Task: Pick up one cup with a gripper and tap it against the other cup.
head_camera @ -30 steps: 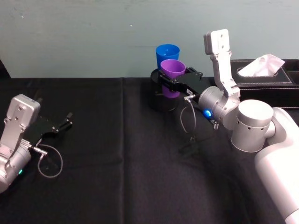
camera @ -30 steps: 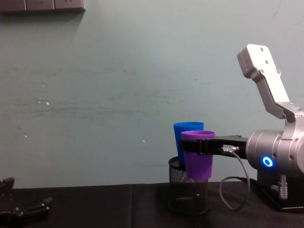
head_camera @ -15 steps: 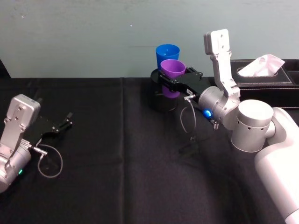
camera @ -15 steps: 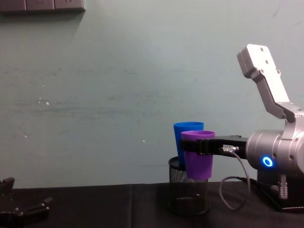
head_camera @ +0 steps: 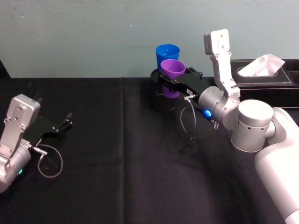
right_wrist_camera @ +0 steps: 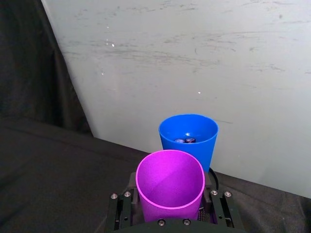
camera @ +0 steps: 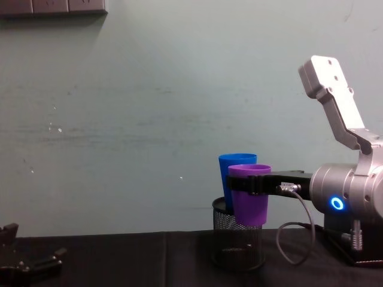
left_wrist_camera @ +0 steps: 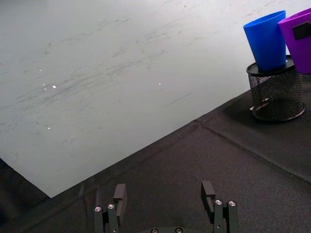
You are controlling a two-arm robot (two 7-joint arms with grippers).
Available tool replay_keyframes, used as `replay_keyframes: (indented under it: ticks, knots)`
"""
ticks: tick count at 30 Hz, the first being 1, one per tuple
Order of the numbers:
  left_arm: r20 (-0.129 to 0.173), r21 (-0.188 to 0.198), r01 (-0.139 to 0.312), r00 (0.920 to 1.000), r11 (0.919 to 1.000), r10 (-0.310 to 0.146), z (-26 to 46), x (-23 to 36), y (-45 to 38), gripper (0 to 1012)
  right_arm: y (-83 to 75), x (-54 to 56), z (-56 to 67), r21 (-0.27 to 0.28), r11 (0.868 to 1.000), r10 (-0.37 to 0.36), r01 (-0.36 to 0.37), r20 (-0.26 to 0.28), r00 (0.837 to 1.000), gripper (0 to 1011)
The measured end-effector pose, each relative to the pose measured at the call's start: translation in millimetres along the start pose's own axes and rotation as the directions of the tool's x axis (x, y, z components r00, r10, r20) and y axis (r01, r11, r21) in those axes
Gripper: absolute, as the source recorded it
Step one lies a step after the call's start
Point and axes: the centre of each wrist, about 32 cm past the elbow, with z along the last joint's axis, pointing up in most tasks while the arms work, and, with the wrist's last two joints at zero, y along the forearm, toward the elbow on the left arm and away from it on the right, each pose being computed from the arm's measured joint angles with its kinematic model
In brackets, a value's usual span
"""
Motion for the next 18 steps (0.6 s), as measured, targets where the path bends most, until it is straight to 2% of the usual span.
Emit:
replay_keyframes:
  ticks: [18]
  knots:
    - [0.0, 0.0, 0.0, 1.0, 1.0, 0.0, 0.0, 0.0, 0.0, 1000, 0.0, 0.0, 0.0, 0.0, 1.0, 0.0, 0.0, 0.0, 1.0, 724]
